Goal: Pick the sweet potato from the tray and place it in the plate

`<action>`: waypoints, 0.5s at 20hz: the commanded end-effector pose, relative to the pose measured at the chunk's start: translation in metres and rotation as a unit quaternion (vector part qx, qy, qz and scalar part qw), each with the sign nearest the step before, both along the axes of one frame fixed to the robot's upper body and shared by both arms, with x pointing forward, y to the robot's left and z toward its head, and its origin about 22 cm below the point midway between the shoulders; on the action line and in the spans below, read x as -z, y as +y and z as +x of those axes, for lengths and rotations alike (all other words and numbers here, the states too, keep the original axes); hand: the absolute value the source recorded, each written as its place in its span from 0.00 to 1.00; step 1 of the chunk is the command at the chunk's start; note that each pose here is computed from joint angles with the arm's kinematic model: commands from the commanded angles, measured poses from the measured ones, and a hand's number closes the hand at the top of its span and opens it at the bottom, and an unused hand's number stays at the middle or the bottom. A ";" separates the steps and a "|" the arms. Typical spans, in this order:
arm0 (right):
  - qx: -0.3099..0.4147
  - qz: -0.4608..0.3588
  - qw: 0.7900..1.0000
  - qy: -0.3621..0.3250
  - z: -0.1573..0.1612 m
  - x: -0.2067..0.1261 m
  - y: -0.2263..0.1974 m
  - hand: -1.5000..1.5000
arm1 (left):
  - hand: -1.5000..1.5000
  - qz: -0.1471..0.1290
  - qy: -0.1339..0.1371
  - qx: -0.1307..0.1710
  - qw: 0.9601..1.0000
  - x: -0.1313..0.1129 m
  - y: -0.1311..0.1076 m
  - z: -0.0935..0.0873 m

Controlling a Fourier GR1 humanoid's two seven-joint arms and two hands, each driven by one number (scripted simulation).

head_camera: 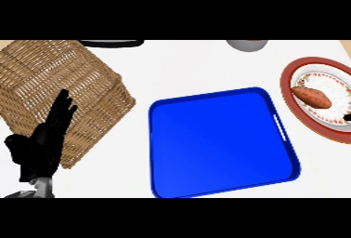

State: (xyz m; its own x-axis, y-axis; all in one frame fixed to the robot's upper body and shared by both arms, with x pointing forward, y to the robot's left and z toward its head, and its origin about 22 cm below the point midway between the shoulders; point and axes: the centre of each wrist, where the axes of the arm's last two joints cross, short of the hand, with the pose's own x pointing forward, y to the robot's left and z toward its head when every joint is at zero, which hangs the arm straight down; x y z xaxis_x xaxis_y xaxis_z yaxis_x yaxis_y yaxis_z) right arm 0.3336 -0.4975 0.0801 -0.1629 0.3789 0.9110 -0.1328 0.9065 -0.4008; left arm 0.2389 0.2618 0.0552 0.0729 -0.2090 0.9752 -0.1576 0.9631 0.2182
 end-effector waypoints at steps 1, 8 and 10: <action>-0.050 0.029 0.998 -0.015 -0.005 0.008 -0.002 0.00 | 0.50 -0.029 0.084 0.022 0.996 0.042 -0.025 -0.004; -0.025 0.002 1.000 -0.014 -0.016 0.017 -0.009 0.00 | 0.50 -0.026 0.090 0.023 0.995 0.039 -0.023 -0.005; -0.021 -0.001 1.000 -0.019 -0.012 0.009 -0.010 0.00 | 0.50 -0.016 0.082 0.018 0.996 0.029 -0.009 0.006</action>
